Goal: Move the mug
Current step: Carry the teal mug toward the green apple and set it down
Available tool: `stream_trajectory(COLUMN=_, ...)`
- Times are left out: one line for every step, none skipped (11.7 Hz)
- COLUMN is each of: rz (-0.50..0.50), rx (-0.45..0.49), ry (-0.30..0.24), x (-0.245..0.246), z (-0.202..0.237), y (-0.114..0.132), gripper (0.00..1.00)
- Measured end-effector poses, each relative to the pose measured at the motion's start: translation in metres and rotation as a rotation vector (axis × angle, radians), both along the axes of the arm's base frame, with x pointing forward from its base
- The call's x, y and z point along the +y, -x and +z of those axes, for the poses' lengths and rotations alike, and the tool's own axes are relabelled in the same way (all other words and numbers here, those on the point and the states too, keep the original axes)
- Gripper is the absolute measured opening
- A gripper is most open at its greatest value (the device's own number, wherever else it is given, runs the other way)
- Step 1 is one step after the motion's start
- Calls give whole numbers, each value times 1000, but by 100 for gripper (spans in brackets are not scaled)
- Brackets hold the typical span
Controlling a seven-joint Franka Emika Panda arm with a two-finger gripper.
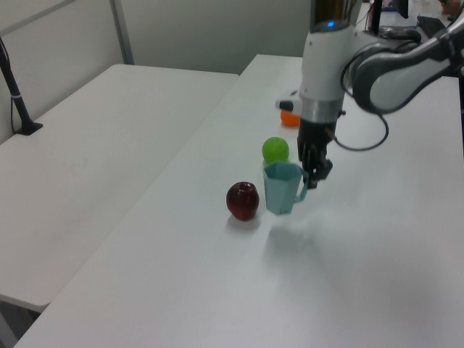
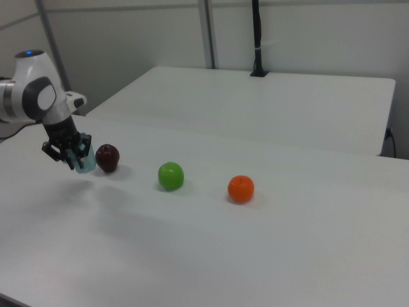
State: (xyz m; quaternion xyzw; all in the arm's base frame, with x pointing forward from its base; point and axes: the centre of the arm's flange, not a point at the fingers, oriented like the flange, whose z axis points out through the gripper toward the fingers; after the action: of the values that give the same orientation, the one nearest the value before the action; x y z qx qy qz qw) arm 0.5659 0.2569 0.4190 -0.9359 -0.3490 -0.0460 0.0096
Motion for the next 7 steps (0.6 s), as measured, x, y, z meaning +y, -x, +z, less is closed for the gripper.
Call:
stream_trajectory(rz=-24, rx=-13, ry=-5, x=-12, z=18, y=-3, gripper=26)
stream_trajectory(rz=-61, rx=-22, ry=-17, x=-27, z=35, y=-9, gripper=26)
stream_trajectory(rz=-107, rx=-26, ry=-35, x=-45, z=49, y=-18, gripper=26)
stream_trajectory(rz=-151, rx=-29, ry=-45, x=-64, z=59, y=-26, gripper=26)
stream_trajectory(rz=-195, rx=-31, ry=-47, x=-85, z=62, y=-34, gripper=26)
stream_trajectory(rz=-234, rx=-30, ry=-43, x=-107, z=60, y=-40, gripper=26)
stream_trajectory(rz=-268, rx=-21, ry=-34, x=-127, z=53, y=-46, gripper=26)
